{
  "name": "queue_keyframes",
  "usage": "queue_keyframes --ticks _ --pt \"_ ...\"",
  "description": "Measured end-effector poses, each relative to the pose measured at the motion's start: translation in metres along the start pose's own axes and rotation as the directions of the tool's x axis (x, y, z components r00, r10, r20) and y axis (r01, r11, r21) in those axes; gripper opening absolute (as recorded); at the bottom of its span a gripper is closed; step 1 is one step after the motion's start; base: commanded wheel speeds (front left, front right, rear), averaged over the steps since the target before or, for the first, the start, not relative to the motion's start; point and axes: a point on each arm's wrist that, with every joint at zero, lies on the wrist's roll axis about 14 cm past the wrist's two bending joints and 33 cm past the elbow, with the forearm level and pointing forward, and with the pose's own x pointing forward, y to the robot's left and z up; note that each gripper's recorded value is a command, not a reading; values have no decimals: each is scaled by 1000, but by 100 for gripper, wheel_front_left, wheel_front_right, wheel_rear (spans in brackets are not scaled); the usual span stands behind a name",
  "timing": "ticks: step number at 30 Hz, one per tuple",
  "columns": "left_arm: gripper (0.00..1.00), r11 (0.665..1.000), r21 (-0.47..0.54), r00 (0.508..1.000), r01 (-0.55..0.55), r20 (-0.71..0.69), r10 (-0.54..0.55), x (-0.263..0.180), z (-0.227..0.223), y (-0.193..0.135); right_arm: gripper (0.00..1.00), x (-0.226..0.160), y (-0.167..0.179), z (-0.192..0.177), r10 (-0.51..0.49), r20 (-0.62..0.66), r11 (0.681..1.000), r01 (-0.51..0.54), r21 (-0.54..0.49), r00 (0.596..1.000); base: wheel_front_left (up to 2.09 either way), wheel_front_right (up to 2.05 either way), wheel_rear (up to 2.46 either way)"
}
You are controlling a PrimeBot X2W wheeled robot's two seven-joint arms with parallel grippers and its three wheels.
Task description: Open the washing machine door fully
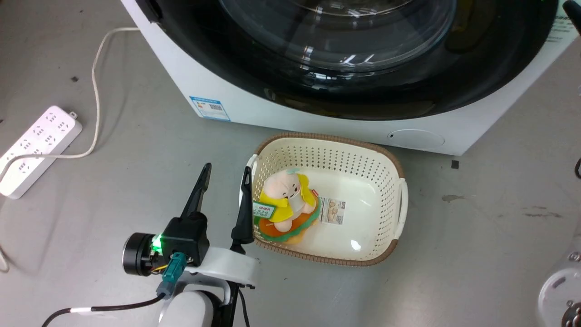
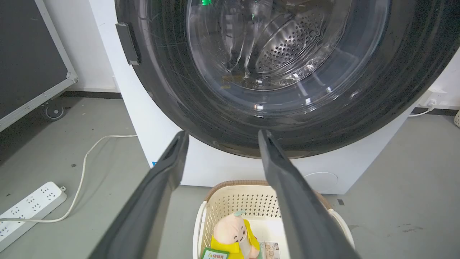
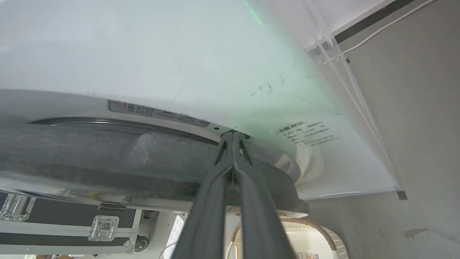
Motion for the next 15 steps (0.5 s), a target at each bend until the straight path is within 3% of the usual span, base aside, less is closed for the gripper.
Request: queue_keyframes --ticks 11,15 --pt "100 1000 -2 1000 -10 6 10 7 -4 1 0 24 8 -14 51 -163 989 -28 142 985 0 0 0" --pt "100 1000 -14 1000 -15 12 15 7 -3 1 0 25 14 -19 73 -220 988 -40 148 973 0 0 0"
